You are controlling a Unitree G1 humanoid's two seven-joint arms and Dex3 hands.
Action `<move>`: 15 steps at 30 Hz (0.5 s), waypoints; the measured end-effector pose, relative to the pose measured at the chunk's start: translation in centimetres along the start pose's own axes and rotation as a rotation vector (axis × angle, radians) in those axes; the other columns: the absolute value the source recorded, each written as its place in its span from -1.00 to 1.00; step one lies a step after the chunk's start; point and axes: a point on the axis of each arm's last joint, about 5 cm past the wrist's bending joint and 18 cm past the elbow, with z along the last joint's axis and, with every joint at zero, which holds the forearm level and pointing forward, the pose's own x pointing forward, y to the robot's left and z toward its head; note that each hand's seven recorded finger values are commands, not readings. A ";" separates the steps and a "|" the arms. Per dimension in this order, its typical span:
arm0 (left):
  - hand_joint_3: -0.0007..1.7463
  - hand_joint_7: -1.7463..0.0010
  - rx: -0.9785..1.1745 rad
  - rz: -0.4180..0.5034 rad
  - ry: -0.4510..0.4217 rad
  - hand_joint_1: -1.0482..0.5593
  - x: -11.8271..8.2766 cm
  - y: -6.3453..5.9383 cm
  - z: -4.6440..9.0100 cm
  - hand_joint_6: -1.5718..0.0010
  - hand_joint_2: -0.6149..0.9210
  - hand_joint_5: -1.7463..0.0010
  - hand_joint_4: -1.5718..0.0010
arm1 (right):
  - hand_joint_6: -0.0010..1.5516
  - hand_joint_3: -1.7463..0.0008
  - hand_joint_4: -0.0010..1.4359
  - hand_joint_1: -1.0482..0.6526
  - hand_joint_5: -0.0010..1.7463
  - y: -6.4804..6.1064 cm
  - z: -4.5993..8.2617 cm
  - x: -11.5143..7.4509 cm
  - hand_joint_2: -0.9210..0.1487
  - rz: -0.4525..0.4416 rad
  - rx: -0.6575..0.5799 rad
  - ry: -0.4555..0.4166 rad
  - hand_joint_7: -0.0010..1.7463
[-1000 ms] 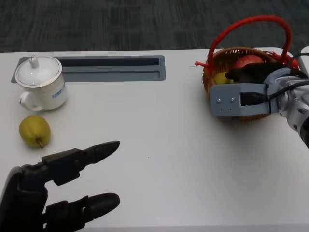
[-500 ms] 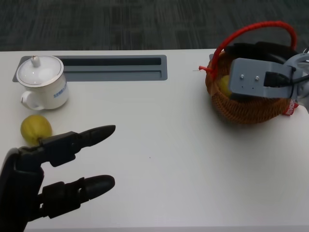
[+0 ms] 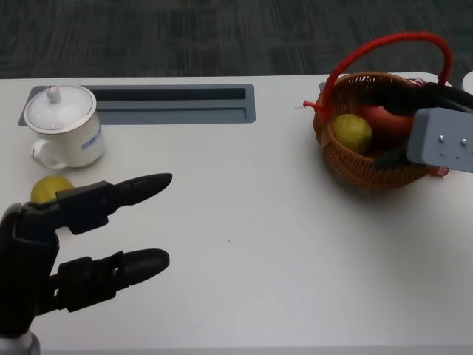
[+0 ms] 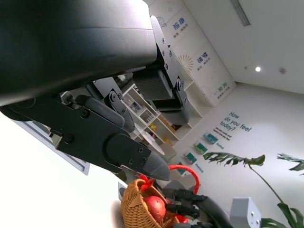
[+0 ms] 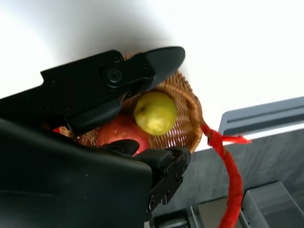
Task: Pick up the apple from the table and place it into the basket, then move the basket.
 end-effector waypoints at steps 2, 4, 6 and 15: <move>-1.00 1.00 -0.001 -0.003 -0.006 -0.31 0.2 0.0 -0.1 -0.11 0.87 1.00 -0.23 | -0.42 0.90 -0.34 -0.86 -0.97 0.0 -0.4 -0.6 -1.00 0.008 0.033 -0.036 -0.97; -1.00 1.00 -0.003 -0.007 -0.010 -0.30 0.4 0.1 -0.1 -0.11 0.87 1.00 -0.23 | -0.41 0.94 -0.32 -0.83 -0.97 0.0 -0.7 -1.3 -0.98 0.009 0.072 -0.084 -0.98; -1.00 1.00 -0.004 -0.015 -0.013 -0.30 0.5 0.2 -0.2 -0.11 0.88 1.00 -0.23 | -0.36 0.97 -0.26 -0.77 -0.97 0.2 -1.1 -2.0 -0.94 0.000 0.113 -0.141 -0.97; -1.00 1.00 -0.022 -0.041 -0.026 -0.29 0.9 0.9 -0.6 -0.10 0.86 1.00 -0.21 | -0.17 1.00 -0.05 -0.39 -0.99 4.5 -0.6 -4.1 -0.74 -0.155 0.349 -0.524 -0.98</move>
